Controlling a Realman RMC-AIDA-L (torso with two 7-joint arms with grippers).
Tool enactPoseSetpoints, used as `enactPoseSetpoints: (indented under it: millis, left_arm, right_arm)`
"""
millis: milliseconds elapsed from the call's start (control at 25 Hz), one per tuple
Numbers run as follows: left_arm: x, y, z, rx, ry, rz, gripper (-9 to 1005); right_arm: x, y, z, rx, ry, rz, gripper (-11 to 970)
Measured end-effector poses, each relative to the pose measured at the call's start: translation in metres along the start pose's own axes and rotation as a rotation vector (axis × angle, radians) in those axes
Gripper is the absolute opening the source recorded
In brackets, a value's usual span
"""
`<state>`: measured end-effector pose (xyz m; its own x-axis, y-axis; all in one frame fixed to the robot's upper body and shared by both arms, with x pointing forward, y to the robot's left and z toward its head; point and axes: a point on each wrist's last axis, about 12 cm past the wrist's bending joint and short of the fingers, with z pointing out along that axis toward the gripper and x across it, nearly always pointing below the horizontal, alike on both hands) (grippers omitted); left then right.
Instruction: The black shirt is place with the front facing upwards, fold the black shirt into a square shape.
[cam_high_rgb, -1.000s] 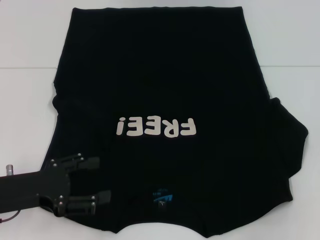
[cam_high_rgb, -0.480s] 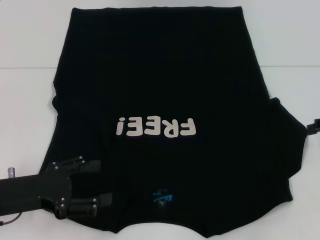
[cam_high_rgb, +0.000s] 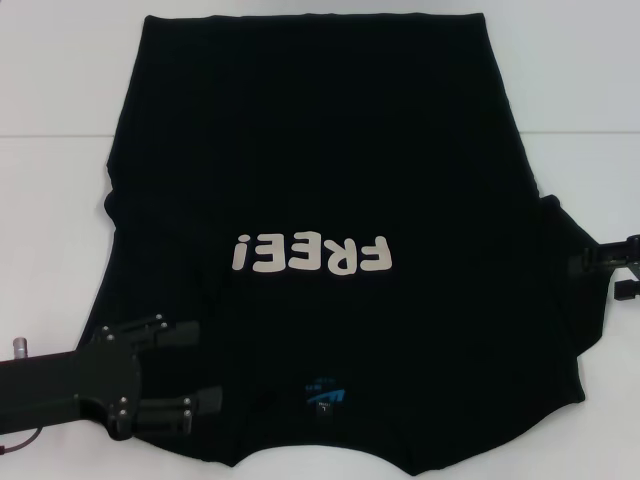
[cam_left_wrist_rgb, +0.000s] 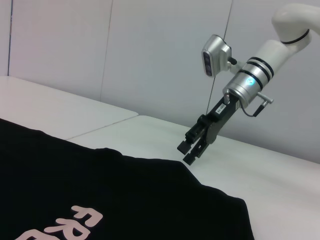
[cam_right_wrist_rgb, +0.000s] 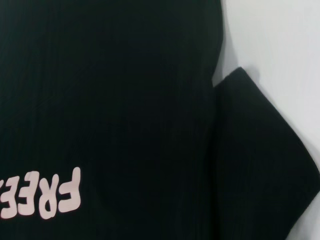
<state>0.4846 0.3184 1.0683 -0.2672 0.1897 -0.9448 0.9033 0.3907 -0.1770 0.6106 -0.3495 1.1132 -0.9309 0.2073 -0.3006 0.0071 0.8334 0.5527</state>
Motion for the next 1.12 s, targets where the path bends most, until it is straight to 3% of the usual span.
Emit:
enactPoseSetpoints:
  millis: [760,1120]
  left_arm:
    - [0.001,-0.001,-0.001,-0.001,-0.001,-0.006,878]
    - [0.002,-0.002,-0.001,-0.002,-0.002,-0.011,877]
  right_arm:
    - [0.003,0.004,0.015,-0.001,-0.004,0.005,940]
    - [0.001,-0.004,0.011,0.032,-0.043,0.013,664]
